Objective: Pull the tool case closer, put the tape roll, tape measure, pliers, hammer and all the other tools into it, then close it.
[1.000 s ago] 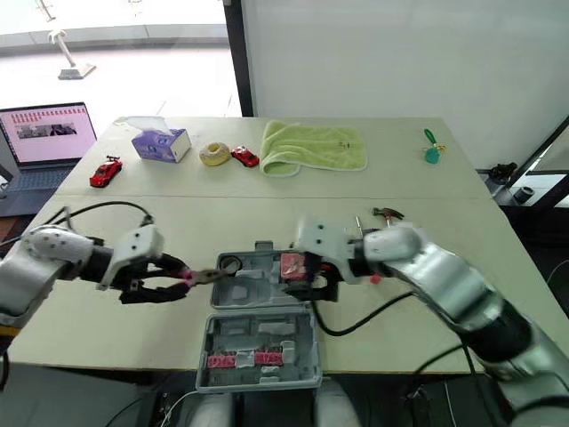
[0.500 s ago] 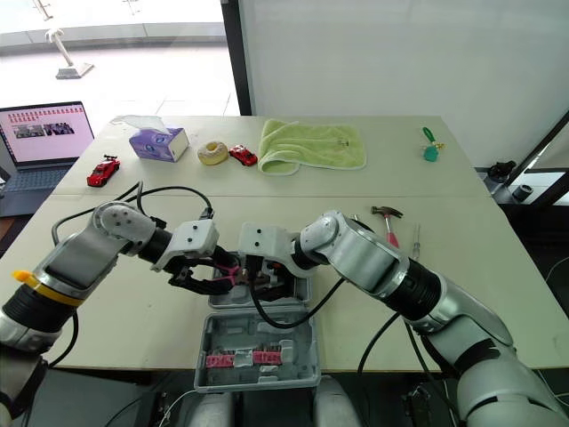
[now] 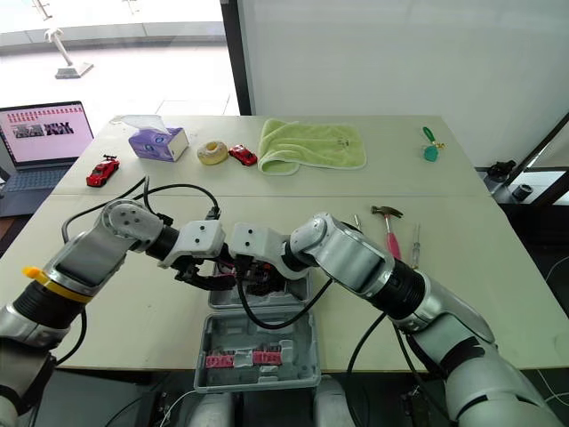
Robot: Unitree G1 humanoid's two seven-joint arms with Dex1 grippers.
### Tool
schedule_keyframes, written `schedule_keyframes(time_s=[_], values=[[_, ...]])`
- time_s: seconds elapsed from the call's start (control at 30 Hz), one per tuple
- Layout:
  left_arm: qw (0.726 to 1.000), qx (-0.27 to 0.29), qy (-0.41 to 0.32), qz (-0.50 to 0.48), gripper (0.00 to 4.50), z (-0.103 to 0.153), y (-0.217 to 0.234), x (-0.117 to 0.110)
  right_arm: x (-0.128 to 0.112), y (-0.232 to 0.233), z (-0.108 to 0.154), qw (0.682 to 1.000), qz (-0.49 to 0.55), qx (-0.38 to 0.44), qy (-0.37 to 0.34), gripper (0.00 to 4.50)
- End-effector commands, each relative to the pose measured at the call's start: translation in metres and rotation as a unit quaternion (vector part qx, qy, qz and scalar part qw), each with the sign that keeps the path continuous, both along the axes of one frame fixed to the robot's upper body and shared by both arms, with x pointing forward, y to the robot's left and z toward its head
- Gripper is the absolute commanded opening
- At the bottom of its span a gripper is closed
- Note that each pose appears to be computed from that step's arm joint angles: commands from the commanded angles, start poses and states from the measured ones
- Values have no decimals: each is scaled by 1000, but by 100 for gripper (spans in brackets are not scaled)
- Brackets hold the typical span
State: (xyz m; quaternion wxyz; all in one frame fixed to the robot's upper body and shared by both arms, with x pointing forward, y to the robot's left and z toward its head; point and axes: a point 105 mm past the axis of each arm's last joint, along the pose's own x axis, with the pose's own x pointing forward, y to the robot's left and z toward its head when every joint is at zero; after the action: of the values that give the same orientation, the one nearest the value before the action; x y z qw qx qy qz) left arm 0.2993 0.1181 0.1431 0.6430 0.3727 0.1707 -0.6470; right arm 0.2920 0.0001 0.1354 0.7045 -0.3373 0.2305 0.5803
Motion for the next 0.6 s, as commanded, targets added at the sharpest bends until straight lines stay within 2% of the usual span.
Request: schedule_keyframes(time_s=[0.03,0.07,0.4,0.47,0.53,0.6], values=[[1000,-10,-24,-6,250,14,-4,2,3,6,13,1000,6,13,-23,117],[1000,-12,-24,-6,250,14,-5,1,3,6,12,1000,5,13,-24,96],[999,-28,-20,0,250,14,-4,2,9,6,13,999,-8,22,-33,96],[999,-39,-10,5,358,15,-4,2,11,5,15,999,-10,24,-36,96],[999,-51,-10,10,445,18,-2,3,12,1,15,999,-10,20,-39,96],[998,-65,-15,21,450,22,0,6,12,-3,13,999,-10,15,-40,96]])
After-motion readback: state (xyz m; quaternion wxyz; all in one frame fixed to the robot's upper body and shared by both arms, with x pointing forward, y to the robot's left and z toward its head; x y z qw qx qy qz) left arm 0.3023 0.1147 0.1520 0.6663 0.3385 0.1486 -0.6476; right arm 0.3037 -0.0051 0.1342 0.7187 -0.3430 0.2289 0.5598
